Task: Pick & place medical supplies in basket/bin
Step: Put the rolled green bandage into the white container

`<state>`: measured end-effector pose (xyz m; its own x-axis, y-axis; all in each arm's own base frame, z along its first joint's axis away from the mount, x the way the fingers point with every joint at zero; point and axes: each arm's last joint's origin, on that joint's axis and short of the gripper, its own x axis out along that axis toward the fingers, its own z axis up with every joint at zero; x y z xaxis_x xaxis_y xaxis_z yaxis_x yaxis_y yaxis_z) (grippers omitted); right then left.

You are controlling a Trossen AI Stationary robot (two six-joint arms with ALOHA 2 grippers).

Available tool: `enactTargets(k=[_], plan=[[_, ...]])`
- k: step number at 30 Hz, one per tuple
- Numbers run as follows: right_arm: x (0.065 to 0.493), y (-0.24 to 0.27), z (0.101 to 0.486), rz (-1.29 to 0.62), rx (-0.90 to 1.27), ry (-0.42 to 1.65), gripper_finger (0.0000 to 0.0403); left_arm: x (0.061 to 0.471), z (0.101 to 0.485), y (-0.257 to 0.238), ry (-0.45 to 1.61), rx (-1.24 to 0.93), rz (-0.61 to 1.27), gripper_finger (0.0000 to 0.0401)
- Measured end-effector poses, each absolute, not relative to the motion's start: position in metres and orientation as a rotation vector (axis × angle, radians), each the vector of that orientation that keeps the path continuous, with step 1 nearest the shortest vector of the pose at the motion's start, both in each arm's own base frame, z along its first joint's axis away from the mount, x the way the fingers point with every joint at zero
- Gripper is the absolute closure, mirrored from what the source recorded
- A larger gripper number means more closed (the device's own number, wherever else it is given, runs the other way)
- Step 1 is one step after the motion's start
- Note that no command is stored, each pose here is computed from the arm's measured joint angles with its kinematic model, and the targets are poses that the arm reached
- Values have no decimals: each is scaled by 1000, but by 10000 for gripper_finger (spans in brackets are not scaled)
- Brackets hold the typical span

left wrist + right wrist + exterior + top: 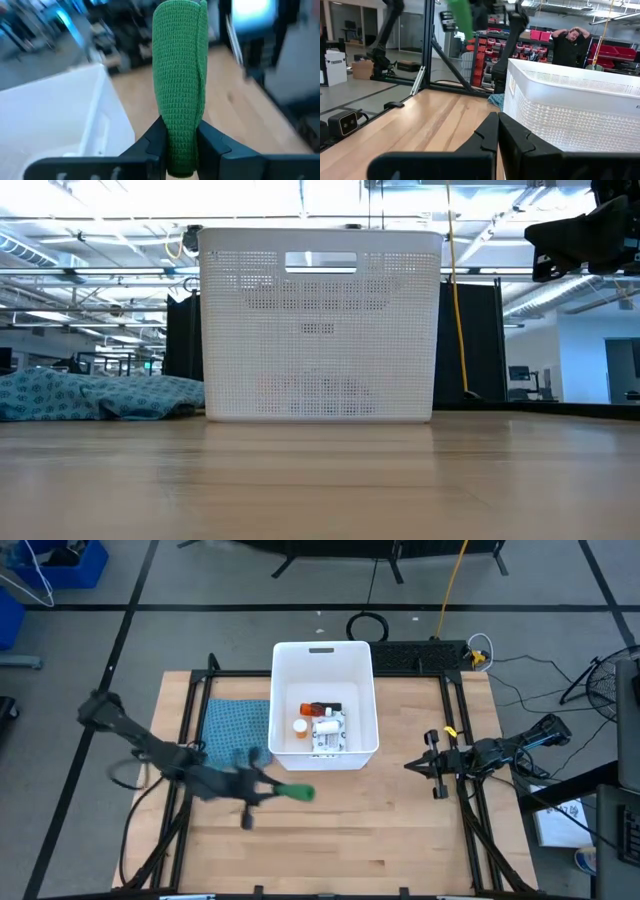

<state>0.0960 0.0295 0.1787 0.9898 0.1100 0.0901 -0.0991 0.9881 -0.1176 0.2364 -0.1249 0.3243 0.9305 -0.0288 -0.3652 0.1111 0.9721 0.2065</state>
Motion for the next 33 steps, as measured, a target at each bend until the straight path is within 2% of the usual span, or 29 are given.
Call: enactTargets(k=[4, 9, 14, 19, 25, 29, 33], plan=[[96, 29, 179, 105, -113, -98, 403, 194, 299, -103, 154, 89, 12, 326], [96, 29, 179, 105, -112, -100, 403, 158, 253, -79, 30, -37, 113, 333], [96, 29, 179, 105, -112, -100, 403, 138, 211, -64, -58, -109, 152, 339], [96, 29, 179, 105, -112, -100, 403, 127, 190, -54, -141, -197, 192, 332], [96, 29, 179, 105, -112, -100, 403, 134, 211, -48, -211, -234, 251, 341], [96, 29, 179, 103, -114, -100, 403, 148, 260, -43, -211, -173, 317, 341], [96, 29, 180, 102, -126, -107, 403, 166, 319, -29, -50, -119, 398, 340]])
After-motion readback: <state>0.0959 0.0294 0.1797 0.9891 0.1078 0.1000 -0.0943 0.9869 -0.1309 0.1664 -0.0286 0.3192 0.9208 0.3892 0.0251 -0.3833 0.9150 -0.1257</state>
